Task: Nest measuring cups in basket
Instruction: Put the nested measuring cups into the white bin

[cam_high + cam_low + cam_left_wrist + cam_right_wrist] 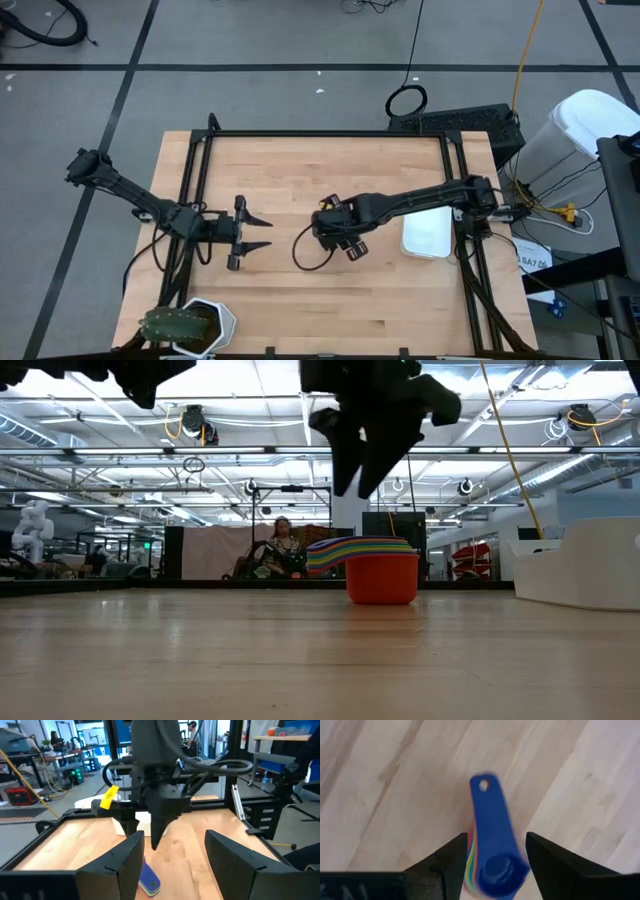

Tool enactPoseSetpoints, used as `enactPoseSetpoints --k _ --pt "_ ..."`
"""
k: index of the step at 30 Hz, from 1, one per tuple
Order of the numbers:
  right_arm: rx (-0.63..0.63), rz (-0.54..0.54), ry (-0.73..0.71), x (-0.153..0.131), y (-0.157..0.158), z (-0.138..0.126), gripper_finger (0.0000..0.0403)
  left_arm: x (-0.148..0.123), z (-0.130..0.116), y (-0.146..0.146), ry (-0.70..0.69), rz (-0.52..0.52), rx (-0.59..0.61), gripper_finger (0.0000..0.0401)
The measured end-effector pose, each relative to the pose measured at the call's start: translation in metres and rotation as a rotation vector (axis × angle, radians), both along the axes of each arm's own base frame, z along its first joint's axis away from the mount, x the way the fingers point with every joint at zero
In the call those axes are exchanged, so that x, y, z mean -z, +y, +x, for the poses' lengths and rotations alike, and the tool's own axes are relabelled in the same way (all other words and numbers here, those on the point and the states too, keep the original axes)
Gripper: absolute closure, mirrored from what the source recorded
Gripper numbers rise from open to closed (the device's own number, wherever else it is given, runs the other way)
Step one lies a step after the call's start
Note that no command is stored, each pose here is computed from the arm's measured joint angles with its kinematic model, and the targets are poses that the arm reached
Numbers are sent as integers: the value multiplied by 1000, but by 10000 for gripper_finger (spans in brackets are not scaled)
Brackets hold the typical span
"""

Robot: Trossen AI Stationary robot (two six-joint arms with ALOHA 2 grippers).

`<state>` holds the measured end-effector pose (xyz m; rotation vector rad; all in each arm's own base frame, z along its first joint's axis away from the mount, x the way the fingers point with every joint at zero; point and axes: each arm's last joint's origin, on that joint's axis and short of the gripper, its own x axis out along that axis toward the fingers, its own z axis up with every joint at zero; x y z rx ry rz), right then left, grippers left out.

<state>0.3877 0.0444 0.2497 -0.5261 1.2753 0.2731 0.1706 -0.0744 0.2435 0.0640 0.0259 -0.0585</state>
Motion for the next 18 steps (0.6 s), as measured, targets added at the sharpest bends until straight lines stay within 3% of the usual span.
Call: enactPoseSetpoints --k 4,8,13,18 --pt "-28 -6 -25 -4 1 4 187 0 1 1 -1 3 11 190" --pt "23 -17 -41 -5 0 5 144 0 1 1 -2 16 35 189" --pt "75 -33 -20 8 0 10 96 0 1 1 -3 24 36 190" --pt "87 -35 21 25 4 16 79 0 1 1 2 26 39 189"
